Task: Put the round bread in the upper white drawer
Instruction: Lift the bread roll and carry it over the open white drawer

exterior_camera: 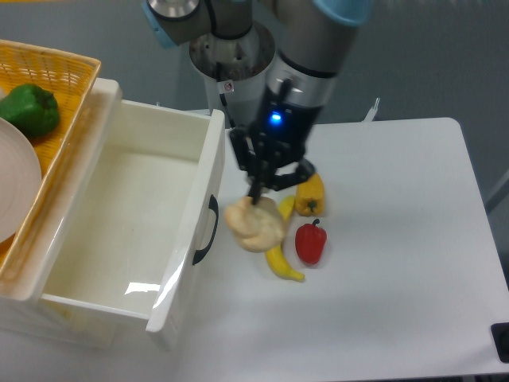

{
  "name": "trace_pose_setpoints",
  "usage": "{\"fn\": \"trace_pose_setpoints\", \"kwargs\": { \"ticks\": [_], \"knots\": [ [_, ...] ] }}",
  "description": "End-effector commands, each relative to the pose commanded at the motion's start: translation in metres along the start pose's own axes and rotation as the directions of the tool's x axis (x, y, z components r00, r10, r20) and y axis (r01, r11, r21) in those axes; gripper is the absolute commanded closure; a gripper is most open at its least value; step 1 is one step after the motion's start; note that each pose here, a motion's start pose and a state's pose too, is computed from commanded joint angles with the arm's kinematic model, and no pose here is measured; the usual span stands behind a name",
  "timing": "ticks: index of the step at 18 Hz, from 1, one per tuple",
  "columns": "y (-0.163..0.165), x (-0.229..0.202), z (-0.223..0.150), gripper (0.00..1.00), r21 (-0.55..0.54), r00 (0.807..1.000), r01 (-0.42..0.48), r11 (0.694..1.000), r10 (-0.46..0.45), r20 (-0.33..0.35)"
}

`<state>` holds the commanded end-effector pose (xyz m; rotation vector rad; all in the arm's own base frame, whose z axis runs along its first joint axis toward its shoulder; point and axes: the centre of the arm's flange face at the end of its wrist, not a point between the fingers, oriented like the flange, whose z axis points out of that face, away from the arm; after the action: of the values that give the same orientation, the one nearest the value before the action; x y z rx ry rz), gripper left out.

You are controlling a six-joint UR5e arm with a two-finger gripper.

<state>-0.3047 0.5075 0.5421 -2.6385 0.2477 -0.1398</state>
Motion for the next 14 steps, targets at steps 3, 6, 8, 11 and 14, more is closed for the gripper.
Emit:
{"fn": "trace_pose_setpoints", "kwargs": {
  "ticks": [3, 6, 8, 11, 14],
  "knots": [
    [-0.010, 0.021, 0.011, 1.00, -0.005, 0.999, -0.039, 0.999, 0.039, -0.022],
    [-0.016, 0.037, 0.024, 1.00, -0.016, 0.997, -0.065, 0.998, 0.064, -0.047],
    [-0.021, 0.046, 0.033, 1.00, -0.022, 0.995, -0.085, 0.996, 0.083, -0.063],
    [-0.025, 0.058, 0.045, 1.00, -0.029, 0.991, -0.107, 0.994, 0.104, -0.084],
    [-0.026, 0.070, 0.057, 0.98, -0.041, 0.987, -0.122, 0.992, 0.118, -0.106]
  ]
}}
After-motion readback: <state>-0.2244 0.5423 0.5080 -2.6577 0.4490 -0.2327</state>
